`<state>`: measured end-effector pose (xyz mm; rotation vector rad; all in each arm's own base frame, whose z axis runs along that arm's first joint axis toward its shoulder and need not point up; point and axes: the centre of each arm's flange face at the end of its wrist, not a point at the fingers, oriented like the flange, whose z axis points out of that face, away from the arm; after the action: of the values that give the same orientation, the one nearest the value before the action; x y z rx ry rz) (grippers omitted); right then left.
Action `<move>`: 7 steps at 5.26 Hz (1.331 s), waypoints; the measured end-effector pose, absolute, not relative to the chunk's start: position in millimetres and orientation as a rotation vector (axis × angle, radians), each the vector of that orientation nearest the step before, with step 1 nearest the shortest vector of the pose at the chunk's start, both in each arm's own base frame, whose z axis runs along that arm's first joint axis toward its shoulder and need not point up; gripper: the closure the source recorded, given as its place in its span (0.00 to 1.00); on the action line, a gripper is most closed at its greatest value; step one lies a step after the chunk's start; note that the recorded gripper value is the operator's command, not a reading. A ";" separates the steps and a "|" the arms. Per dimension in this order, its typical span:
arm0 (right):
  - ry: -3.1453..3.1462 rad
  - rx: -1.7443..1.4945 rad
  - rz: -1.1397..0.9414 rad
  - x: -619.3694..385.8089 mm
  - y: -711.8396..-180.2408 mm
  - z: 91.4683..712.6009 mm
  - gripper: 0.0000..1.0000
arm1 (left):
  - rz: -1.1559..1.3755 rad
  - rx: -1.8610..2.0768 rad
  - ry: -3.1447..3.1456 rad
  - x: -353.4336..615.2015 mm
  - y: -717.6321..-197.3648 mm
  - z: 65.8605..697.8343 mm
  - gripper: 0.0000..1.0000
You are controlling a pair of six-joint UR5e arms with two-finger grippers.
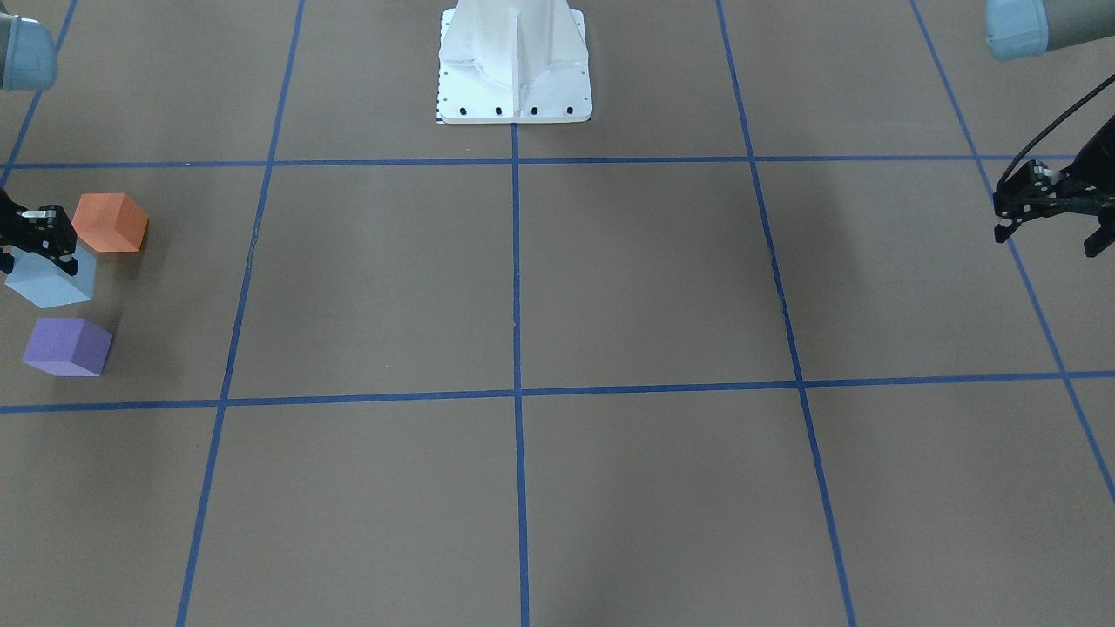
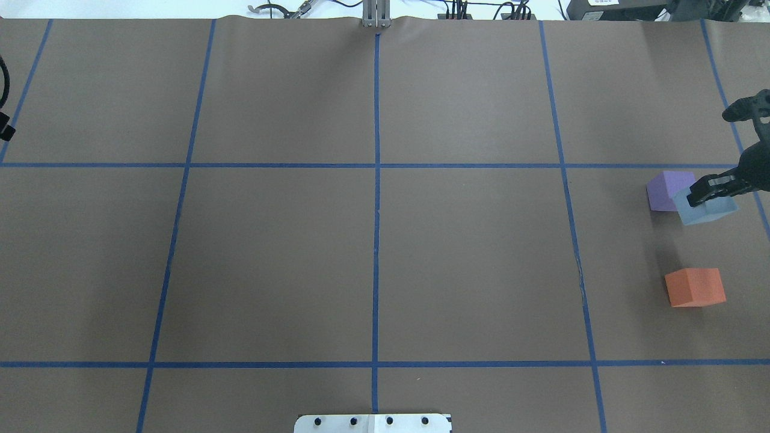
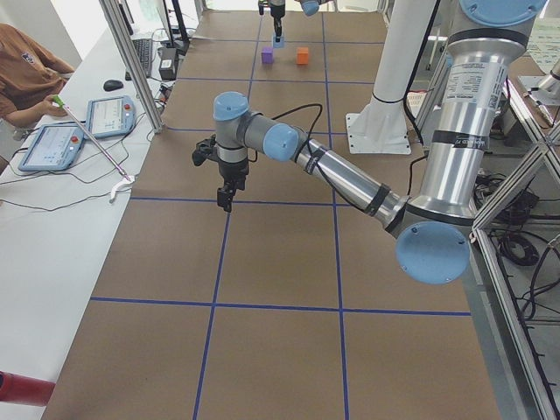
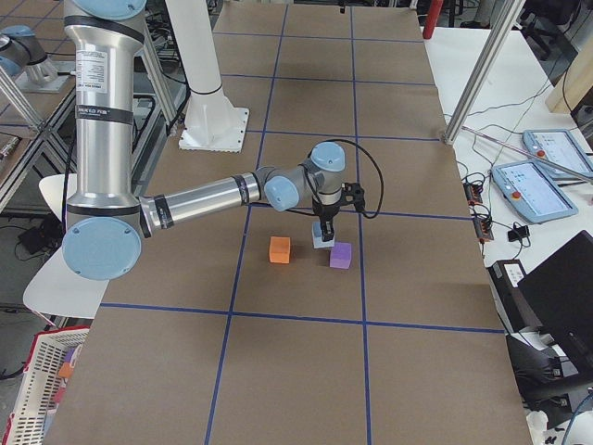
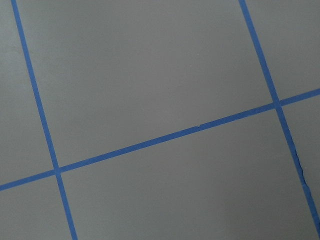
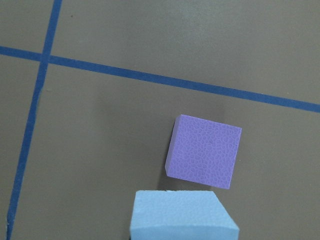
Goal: Place blue block between orange and purple blocks
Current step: 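Lower the light blue cube into the gap between purple and orange cubes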
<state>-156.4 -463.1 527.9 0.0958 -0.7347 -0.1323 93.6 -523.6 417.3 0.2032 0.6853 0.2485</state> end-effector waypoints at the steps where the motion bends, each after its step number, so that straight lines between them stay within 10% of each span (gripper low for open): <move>1: -0.724 0.074 -0.133 -162.4 -466.3 541.1 1.00 | 0.249 0.204 0.685 93.9 -523.8 416.8 0.00; 7: -0.689 0.005 -0.206 -210.4 -452.2 566.7 1.00 | 0.250 0.209 0.686 94.6 -525.5 414.1 0.00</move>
<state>-210.4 -452.2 566.7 0.0054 -0.6888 -0.2058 94.6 -525.5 414.1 0.2088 0.6859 0.2497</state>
